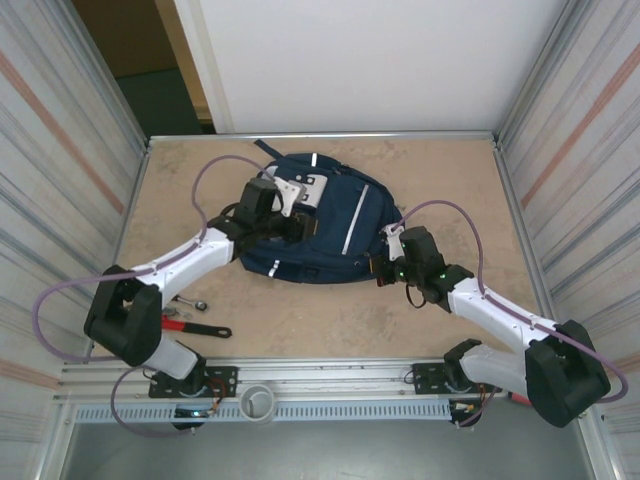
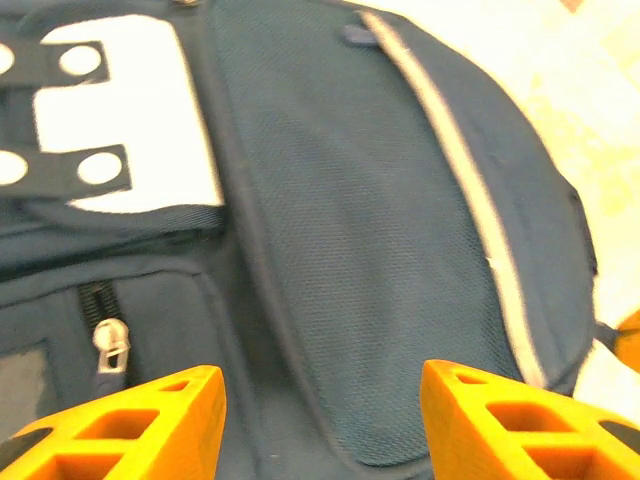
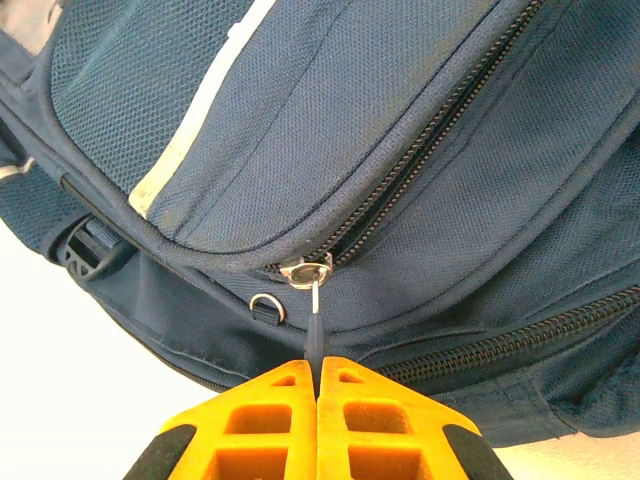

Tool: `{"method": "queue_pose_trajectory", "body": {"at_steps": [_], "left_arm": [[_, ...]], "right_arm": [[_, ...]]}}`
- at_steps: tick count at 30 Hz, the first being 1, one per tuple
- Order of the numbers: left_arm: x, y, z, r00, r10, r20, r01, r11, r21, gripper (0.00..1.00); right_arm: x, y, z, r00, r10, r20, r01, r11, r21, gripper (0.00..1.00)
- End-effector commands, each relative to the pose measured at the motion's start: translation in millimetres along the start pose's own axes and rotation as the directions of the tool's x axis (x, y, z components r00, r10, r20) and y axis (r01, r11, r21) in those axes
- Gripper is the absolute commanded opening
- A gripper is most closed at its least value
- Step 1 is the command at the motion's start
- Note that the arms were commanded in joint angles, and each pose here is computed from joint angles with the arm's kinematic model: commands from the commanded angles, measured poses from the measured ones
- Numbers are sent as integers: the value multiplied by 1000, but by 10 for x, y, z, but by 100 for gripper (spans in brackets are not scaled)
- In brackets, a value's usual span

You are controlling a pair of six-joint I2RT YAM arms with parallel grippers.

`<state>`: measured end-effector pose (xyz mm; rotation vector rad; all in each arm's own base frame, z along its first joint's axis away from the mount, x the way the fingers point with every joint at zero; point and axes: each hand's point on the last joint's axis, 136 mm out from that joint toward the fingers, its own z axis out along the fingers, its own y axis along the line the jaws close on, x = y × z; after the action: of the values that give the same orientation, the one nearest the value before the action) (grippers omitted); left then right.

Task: Pack books, pencil case, and school supplies into a backpack

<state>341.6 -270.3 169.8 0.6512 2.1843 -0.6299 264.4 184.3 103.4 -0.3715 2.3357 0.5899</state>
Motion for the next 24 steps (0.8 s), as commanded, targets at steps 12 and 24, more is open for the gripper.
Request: {"method": "queue_pose_trajectory", "body": {"at_steps": [12, 24], "left_arm": [[274, -887, 498, 558, 830, -11, -827, 556, -83, 65], [323, -839, 908, 451, 888, -89, -891, 444, -95, 40]], "right_arm": [[-172, 42, -107, 992, 126, 31, -122, 988, -96, 0], [-115, -39, -42, 989, 150, 16, -148, 984, -95, 0]]}}
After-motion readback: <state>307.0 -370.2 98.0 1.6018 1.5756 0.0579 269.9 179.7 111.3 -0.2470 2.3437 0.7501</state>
